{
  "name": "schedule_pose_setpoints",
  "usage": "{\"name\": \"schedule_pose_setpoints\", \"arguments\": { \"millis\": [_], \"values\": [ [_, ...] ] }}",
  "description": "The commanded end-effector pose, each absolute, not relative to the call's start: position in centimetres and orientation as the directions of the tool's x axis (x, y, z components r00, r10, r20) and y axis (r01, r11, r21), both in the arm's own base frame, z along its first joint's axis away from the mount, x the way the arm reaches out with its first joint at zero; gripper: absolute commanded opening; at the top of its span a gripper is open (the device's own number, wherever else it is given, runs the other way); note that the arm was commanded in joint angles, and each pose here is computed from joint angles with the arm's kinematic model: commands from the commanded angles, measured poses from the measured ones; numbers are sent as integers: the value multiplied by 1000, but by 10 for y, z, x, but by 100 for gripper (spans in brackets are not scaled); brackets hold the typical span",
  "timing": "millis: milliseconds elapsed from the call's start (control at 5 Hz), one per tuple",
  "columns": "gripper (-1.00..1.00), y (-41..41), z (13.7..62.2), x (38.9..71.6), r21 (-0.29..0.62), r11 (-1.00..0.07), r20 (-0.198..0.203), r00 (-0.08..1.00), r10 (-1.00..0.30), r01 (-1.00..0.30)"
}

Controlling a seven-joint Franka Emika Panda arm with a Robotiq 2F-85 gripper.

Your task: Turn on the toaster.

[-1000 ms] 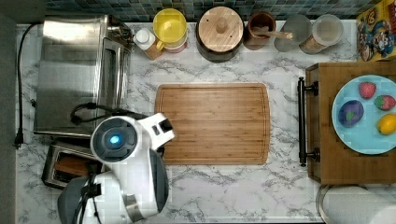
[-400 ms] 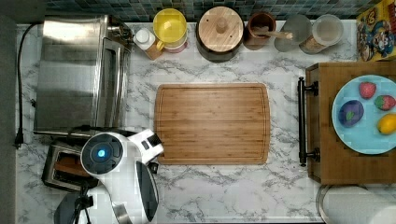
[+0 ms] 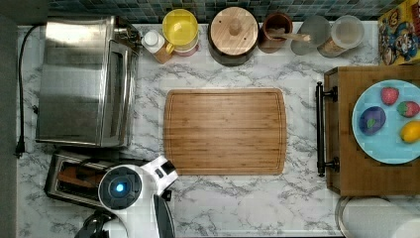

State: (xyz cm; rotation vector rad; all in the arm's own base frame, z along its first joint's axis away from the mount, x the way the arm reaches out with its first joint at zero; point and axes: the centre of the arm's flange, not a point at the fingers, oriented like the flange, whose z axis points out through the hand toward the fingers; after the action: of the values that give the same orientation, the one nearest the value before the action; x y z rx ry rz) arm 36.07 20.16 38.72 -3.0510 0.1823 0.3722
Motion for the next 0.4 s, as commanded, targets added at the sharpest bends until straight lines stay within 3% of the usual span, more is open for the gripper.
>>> {"name": "schedule_pose_setpoints", "arguments": {
  "millis": [200, 400],
  "values": [
    [-100, 257, 402, 339, -172, -985, -145, 989, 32, 6],
    [-100, 251, 399, 338, -169, -983, -112, 992, -56, -74]
  ]
}}
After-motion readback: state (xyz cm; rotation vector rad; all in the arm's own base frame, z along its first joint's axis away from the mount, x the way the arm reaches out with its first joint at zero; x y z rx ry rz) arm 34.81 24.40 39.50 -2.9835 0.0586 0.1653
